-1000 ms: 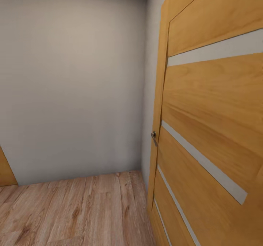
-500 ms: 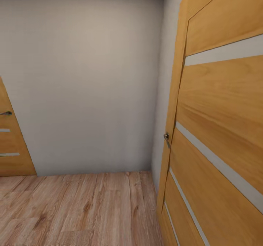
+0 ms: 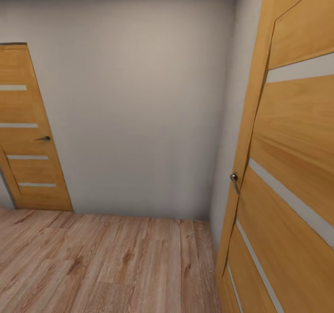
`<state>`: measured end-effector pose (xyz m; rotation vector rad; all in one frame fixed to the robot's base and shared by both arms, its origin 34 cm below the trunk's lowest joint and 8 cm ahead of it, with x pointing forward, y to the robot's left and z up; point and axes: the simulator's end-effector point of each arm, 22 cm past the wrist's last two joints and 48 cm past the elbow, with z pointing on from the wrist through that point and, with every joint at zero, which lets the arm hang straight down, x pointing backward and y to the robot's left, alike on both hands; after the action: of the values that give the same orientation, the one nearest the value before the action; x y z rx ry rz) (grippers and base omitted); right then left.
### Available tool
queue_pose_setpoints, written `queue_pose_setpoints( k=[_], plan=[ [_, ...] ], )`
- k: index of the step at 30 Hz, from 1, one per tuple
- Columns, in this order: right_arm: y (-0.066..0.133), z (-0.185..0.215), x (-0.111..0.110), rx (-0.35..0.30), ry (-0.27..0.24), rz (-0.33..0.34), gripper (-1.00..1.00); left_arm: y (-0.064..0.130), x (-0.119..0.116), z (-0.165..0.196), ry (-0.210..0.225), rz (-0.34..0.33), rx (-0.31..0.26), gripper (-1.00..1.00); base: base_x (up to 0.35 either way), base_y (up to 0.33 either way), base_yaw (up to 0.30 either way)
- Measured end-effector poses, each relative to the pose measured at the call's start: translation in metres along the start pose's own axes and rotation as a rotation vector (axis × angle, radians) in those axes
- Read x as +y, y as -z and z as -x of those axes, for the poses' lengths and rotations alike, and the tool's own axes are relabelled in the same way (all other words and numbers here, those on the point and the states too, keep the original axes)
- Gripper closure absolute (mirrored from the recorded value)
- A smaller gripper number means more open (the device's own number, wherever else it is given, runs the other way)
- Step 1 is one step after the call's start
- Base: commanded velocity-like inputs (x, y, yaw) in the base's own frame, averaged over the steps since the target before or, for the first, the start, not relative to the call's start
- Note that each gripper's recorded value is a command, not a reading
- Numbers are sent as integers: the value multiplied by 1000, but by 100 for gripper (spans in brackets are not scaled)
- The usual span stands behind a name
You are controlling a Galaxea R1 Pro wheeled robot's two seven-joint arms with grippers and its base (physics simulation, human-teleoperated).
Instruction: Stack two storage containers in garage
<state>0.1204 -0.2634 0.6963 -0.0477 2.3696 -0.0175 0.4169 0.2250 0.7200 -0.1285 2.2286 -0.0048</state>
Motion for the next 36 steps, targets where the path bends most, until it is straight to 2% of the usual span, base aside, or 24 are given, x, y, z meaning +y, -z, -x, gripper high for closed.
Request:
queue_pose_setpoints(
  k=[28, 36],
  plan=[
    [0, 0, 0, 0, 0, 0, -100, 0, 0, 0, 1, 0, 1, -100, 2, 0, 33],
    [0, 0, 0, -1, 0, 0, -100, 0, 0, 0, 0, -1, 1, -100, 247, 0, 0]
  ],
)
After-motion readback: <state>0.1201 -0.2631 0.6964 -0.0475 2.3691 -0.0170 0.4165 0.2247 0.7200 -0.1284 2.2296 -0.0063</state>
